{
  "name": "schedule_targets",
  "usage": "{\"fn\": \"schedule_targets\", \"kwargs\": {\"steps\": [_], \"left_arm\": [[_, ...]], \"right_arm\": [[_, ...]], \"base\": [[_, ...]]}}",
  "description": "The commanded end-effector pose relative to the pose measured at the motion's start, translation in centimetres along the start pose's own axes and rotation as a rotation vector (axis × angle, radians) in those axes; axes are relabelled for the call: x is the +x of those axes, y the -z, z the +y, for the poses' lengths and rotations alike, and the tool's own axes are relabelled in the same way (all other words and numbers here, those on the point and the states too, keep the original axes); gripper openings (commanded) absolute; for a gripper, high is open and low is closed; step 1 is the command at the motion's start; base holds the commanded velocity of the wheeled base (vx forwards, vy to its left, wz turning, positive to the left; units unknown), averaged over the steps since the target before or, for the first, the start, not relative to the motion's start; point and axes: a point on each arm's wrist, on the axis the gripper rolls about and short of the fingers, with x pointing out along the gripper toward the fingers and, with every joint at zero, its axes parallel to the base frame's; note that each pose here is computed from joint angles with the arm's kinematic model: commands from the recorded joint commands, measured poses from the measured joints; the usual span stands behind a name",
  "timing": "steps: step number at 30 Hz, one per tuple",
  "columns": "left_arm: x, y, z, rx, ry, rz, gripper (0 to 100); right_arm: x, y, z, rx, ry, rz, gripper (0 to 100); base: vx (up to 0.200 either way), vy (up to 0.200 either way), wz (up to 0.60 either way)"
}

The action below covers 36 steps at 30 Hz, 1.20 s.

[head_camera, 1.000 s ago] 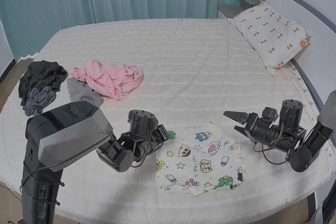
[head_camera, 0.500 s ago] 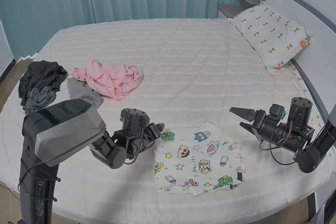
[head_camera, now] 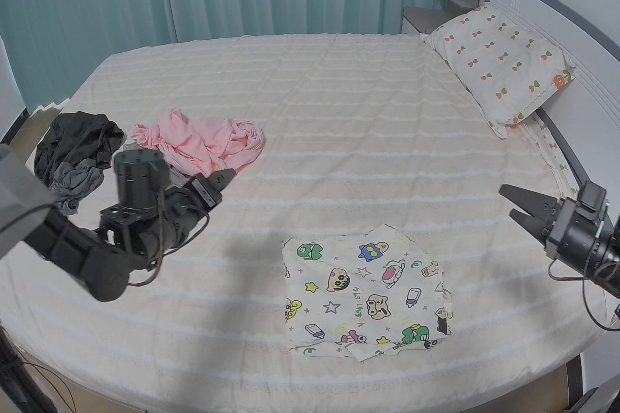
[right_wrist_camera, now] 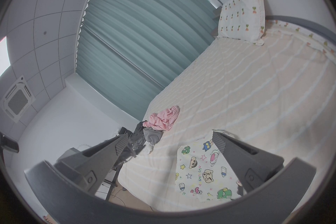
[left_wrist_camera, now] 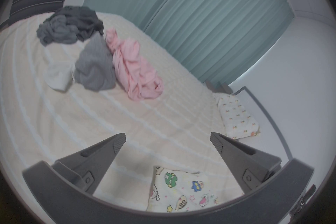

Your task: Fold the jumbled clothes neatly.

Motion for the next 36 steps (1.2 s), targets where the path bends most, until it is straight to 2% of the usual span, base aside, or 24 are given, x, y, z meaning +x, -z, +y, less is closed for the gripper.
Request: {"fn": "schedule_targets", "kwargs": {"steps": [1, 5, 9, 10, 11, 12, 14, 15, 16, 18, 19, 22, 24, 26, 28, 31, 34, 35, 36], "left_arm": [[-19.5, -3.4, 1.0, 0.192, 0.124, -0.299, 100], [-24.8, -3.7, 1.7, 0.232, 0.135, -0.363, 100], [-29.4, -2.7, 3.7, 0.339, 0.032, -0.372, 100], [-29.4, -2.7, 3.7, 0.339, 0.032, -0.372, 100], [-31.1, -2.0, 4.7, 0.385, 0.000, -0.374, 100], [-31.7, -1.7, 5.0, 0.394, -0.032, -0.383, 100], [-32.4, -1.2, 5.5, 0.393, -0.101, -0.417, 100], [-32.4, -1.2, 5.5, 0.393, -0.101, -0.417, 100], [-33.0, -0.4, 6.0, 0.393, -0.214, -0.449, 100], [-33.5, 0.1, 6.2, 0.397, -0.263, -0.476, 100], [-33.8, 0.4, 6.2, 0.408, -0.258, -0.492, 100], [-34.3, 1.0, 6.6, 0.443, -0.252, -0.508, 100], [-34.3, 2.8, 7.9, 0.518, -0.302, -0.507, 100], [-34.1, 4.2, 9.0, 0.578, -0.354, -0.504, 100], [-33.7, 4.5, 9.4, 0.571, -0.374, -0.503, 100], [-33.0, 5.1, 10.2, 0.578, -0.399, -0.471, 100], [-32.5, 5.8, 10.8, 0.620, -0.383, -0.431, 100], [-32.1, 6.7, 11.6, 0.658, -0.324, -0.390, 100], [-31.5, 7.6, 12.4, 0.677, -0.310, -0.350, 100]], "right_arm": [[-13.2, 3.4, 2.6, -0.200, 0.048, -0.149, 100], [-16.1, 5.5, 2.7, -0.299, 0.069, -0.128, 100], [-17.8, 6.7, 2.7, -0.430, 0.074, -0.129, 100], [-17.8, 6.7, 2.7, -0.430, 0.074, -0.129, 100], [-18.3, 7.1, 2.7, -0.510, 0.069, -0.145, 100], [-18.4, 7.3, 2.7, -0.548, 0.070, -0.152, 100], [-18.5, 7.5, 2.5, -0.612, 0.075, -0.158, 100], [-18.5, 7.5, 2.5, -0.612, 0.075, -0.158, 100], [-18.8, 8.1, 2.2, -0.704, 0.076, -0.158, 100], [-18.7, 8.6, 1.7, -0.773, 0.085, -0.143, 100], [-18.7, 8.6, 1.6, -0.800, 0.089, -0.142, 100], [-18.6, 8.8, 1.4, -0.811, 0.108, -0.137, 100], [-18.3, 9.3, 0.6, -0.801, 0.151, -0.120, 100], [-17.9, 9.9, -0.3, -0.791, 0.228, -0.117, 100], [-17.9, 10.8, -1.1, -0.783, 0.338, -0.161, 100], [-17.9, 11.9, -2.0, -0.782, 0.387, -0.191, 100], [-17.8, 11.8, -2.1, -0.777, 0.407, -0.207, 100], [-17.8, 11.8, -2.2, -0.774, 0.417, -0.209, 100], [-17.8, 11.8, -2.2, -0.774, 0.419, -0.210, 100]], "base": [[0.000, 0.000, 0.00], [0.000, 0.000, 0.00], [0.000, 0.000, 0.00], [0.000, 0.000, 0.00], [0.000, 0.000, 0.00], [0.000, 0.000, 0.00], [0.000, 0.000, 0.00], [0.000, 0.000, 0.00], [0.000, 0.000, 0.00], [0.000, 0.000, 0.00], [0.000, 0.000, 0.00], [0.000, 0.000, 0.00], [0.000, 0.000, 0.00], [0.000, 0.000, 0.00], [0.000, 0.000, 0.00], [0.000, 0.000, 0.00], [0.000, 0.000, 0.00], [0.000, 0.000, 0.00], [0.000, 0.000, 0.00]]}}
